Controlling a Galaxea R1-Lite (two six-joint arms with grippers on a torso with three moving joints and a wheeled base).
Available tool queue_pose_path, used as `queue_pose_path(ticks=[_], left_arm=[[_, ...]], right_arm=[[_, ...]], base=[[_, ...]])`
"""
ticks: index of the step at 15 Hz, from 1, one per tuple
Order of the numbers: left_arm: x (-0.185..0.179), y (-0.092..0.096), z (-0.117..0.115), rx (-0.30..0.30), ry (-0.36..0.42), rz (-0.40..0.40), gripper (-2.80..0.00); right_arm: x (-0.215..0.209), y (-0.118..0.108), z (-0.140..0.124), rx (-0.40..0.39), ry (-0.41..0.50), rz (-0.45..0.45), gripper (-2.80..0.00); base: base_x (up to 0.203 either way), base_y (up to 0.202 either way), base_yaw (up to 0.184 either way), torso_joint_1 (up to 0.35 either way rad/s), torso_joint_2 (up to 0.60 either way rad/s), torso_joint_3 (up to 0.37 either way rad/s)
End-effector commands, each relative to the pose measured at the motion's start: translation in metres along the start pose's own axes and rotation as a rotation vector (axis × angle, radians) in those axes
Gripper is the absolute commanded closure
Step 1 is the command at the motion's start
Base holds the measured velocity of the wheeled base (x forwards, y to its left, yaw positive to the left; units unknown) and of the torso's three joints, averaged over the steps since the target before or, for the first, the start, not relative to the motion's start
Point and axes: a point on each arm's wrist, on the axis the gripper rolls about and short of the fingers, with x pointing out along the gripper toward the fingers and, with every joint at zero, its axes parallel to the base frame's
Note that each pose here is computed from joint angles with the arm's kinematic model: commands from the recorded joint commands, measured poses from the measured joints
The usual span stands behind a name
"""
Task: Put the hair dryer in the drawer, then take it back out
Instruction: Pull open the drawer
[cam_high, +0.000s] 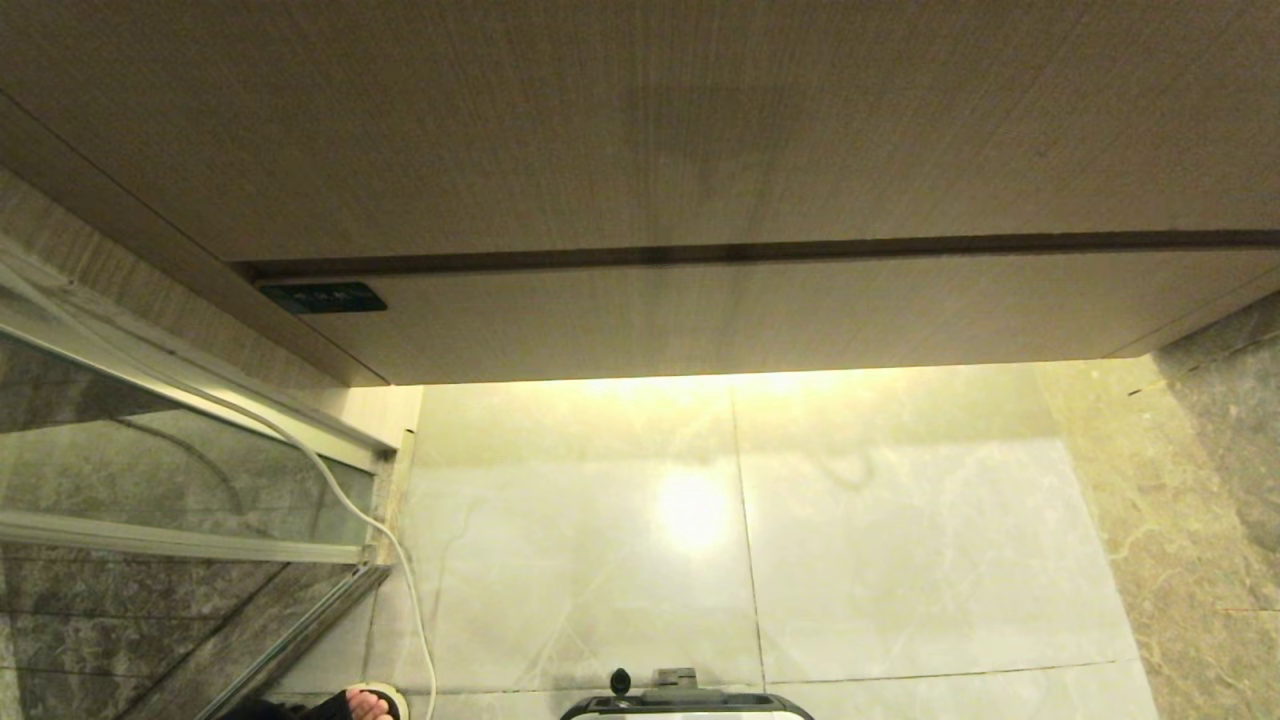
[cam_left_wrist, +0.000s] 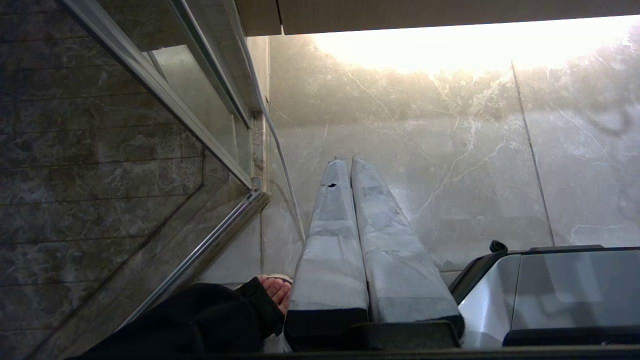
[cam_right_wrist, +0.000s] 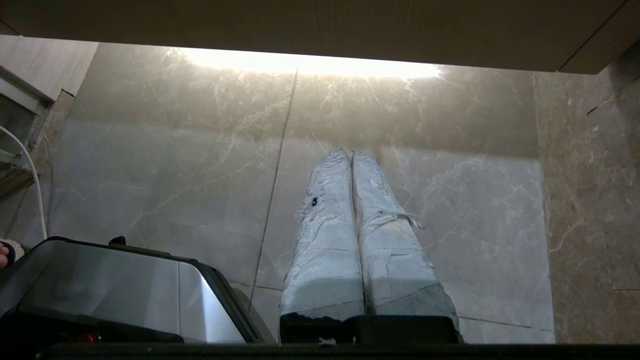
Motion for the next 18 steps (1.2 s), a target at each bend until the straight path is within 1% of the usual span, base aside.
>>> queue_pose_path(ticks=[1, 7, 8, 9, 10, 11, 12, 13, 14, 15, 16, 17, 18], left_arm=[[0.0, 0.0, 0.0, 0.0, 0.002, -0.001, 0.0], [0.0, 0.0, 0.0, 0.0, 0.002, -0.001, 0.0], [0.0, 0.0, 0.0, 0.0, 0.0, -0.001, 0.0], [0.0, 0.0, 0.0, 0.0, 0.002, -0.001, 0.0], [0.0, 0.0, 0.0, 0.0, 0.0, -0.001, 0.0], [0.0, 0.0, 0.0, 0.0, 0.002, -0.001, 0.0], [0.0, 0.0, 0.0, 0.0, 0.002, -0.001, 0.0], [0.0, 0.0, 0.0, 0.0, 0.002, -0.001, 0.0], [0.0, 0.0, 0.0, 0.0, 0.001, -0.001, 0.0], [0.0, 0.0, 0.0, 0.0, 0.0, -0.001, 0.0], [0.0, 0.0, 0.0, 0.0, 0.002, -0.001, 0.0], [0.0, 0.0, 0.0, 0.0, 0.001, -0.001, 0.0], [0.0, 0.0, 0.0, 0.0, 0.0, -0.001, 0.0]], right_arm=[[-0.001, 0.001, -0.012, -0.001, 0.003, 0.001, 0.0], [-0.001, 0.001, -0.012, -0.006, 0.008, 0.001, 0.0], [-0.001, 0.001, -0.012, -0.017, 0.0, 0.0, 0.0], [-0.002, 0.001, -0.008, -0.026, -0.013, 0.004, 0.0], [-0.005, 0.0, 0.003, -0.031, -0.042, 0.008, 0.0], [-0.012, -0.001, 0.022, -0.034, -0.072, 0.015, 0.0], [-0.023, -0.002, 0.047, -0.036, -0.122, 0.019, 0.0], [-0.043, -0.004, 0.08, -0.04, -0.2, 0.019, 0.0], [-0.063, -0.005, 0.115, -0.042, -0.258, 0.019, 0.0], [-0.082, -0.007, 0.148, -0.04, -0.29, 0.021, 0.0], [-0.099, -0.009, 0.184, -0.029, -0.301, 0.028, 0.0], [-0.109, -0.011, 0.217, -0.013, -0.281, 0.04, 0.0], [-0.111, -0.012, 0.244, -0.001, -0.234, 0.061, 0.0]], base=[[0.0, 0.0, 0.0, 0.0, 0.0, 0.0], [0.0, 0.0, 0.0, 0.0, 0.0, 0.0], [0.0, 0.0, 0.0, 0.0, 0.0, 0.0], [0.0, 0.0, 0.0, 0.0, 0.0, 0.0], [0.0, 0.0, 0.0, 0.0, 0.0, 0.0], [0.0, 0.0, 0.0, 0.0, 0.0, 0.0], [0.0, 0.0, 0.0, 0.0, 0.0, 0.0], [0.0, 0.0, 0.0, 0.0, 0.0, 0.0], [0.0, 0.0, 0.0, 0.0, 0.0, 0.0], [0.0, 0.0, 0.0, 0.0, 0.0, 0.0], [0.0, 0.0, 0.0, 0.0, 0.0, 0.0], [0.0, 0.0, 0.0, 0.0, 0.0, 0.0], [0.0, 0.0, 0.0, 0.0, 0.0, 0.0]])
